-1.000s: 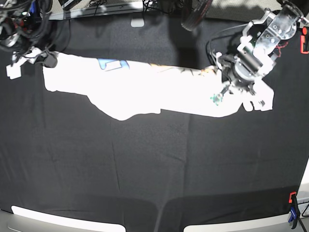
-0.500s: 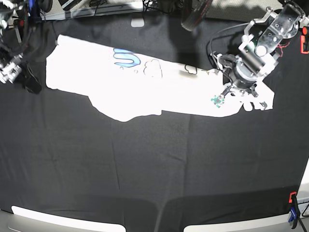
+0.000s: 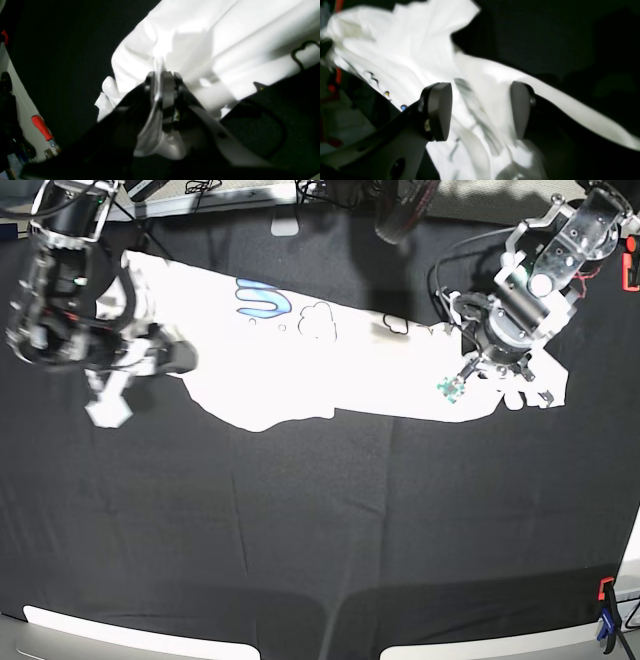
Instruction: Layout the t-shirt on the table in an organized manner, then fold the t-shirt properly
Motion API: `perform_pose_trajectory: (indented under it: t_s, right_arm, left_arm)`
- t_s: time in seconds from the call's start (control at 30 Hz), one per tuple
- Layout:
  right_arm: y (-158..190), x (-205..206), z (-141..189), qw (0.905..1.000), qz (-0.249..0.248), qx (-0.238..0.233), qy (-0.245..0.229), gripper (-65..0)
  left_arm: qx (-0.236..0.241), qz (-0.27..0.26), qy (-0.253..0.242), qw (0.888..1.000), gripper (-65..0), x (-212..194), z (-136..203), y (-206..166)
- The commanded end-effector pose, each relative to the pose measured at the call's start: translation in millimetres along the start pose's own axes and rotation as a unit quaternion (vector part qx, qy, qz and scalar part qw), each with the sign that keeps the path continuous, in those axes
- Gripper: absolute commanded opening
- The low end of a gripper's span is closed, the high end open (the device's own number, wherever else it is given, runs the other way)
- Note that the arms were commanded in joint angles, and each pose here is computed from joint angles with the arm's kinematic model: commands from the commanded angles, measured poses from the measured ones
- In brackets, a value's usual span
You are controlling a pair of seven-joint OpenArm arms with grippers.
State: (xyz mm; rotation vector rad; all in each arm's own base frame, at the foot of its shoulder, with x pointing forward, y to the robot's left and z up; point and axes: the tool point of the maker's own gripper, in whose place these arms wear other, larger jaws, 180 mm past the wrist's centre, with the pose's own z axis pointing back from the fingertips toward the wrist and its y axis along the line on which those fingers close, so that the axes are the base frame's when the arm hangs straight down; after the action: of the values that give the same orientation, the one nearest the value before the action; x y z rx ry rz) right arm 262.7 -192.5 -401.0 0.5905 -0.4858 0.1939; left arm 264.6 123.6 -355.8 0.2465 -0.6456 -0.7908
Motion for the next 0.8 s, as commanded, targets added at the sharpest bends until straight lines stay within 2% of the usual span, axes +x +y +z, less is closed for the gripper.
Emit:
perform_pose_trajectory:
  t_s: [0.0, 0.07, 0.2, 0.7, 0.77]
  right_arm:
    - [4.4, 11.6, 1.8, 0.9997, 0.021, 0.005, -0.007, -29.2]
    - [16.9, 9.0, -7.5, 0.9992, 0.031, 0.025, 0.004, -29.3]
    - [34.8, 13.4, -15.0, 0.9975, 0.034, 0.061, -0.007, -29.3]
    - [50.5, 34.7, -16.2, 0.9951, 0.053, 0.073, -0.042, -29.4]
    - [54.1, 28.0, -20.2, 0.9953, 0.051, 0.078, -0.026, -33.5]
  left_arm:
    - [0.019, 0.001, -0.015, 1.000, -65.0, 7.9, 3.8, 11.9]
    - [0.019, 0.001, -0.015, 1.000, -65.0, 7.9, 3.8, 11.9]
    - [0.019, 0.001, -0.015, 1.000, -65.0, 7.9, 3.8, 11.9]
    - [0.019, 0.001, -0.015, 1.000, -65.0, 7.9, 3.8, 11.9]
    - [0.019, 0.001, -0.015, 1.000, -65.0, 7.9, 3.8, 11.9]
